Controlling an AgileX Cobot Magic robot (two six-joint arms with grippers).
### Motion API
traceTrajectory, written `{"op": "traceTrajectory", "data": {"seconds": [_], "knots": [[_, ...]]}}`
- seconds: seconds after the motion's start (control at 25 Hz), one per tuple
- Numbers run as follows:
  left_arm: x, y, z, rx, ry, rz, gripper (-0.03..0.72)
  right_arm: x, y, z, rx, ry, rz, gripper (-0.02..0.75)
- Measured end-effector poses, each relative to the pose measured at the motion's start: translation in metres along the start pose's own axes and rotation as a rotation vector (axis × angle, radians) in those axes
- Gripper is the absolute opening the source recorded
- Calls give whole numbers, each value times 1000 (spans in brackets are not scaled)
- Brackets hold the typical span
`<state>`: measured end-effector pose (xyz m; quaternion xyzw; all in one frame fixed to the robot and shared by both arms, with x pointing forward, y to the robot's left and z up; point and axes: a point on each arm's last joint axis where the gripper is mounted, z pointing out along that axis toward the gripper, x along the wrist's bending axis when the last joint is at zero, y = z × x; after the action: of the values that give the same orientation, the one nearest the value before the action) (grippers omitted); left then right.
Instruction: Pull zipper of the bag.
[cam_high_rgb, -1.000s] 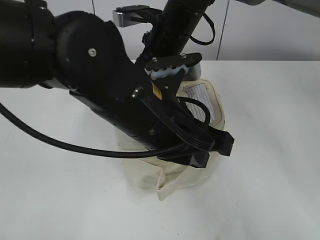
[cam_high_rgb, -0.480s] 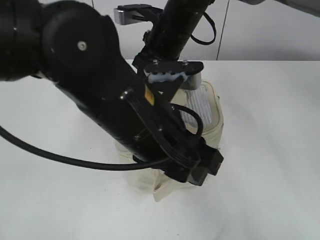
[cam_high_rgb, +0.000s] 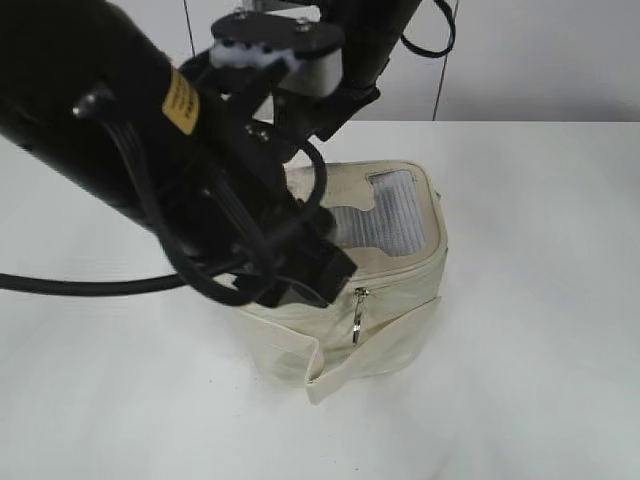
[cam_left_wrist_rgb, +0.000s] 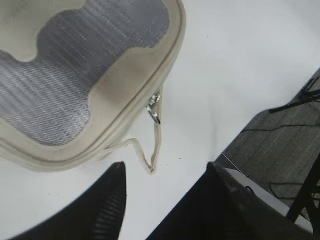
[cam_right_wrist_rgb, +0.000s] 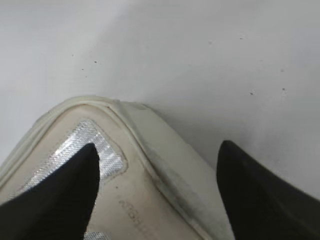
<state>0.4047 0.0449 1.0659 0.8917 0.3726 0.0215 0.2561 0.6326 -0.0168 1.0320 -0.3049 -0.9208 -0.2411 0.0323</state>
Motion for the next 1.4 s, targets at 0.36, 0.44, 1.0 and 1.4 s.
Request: {"op": "traceTrajectory", "data": {"seconds": [0.36,0.44,1.0,1.4], "knots": [[64,7,-14,-32,106,-90,390,-53,-17,-49,-59,-111,127,572],[79,9,-16,-52,116,-71,390,-65,-22,-62,-77,-133,165,572],[130,67,10,-66,25,147,390,-87,-77,-77,23,-158,315,515],[144,129,59,26,-107,294,390,-81,-133,-99,107,-177,409,515]]}}
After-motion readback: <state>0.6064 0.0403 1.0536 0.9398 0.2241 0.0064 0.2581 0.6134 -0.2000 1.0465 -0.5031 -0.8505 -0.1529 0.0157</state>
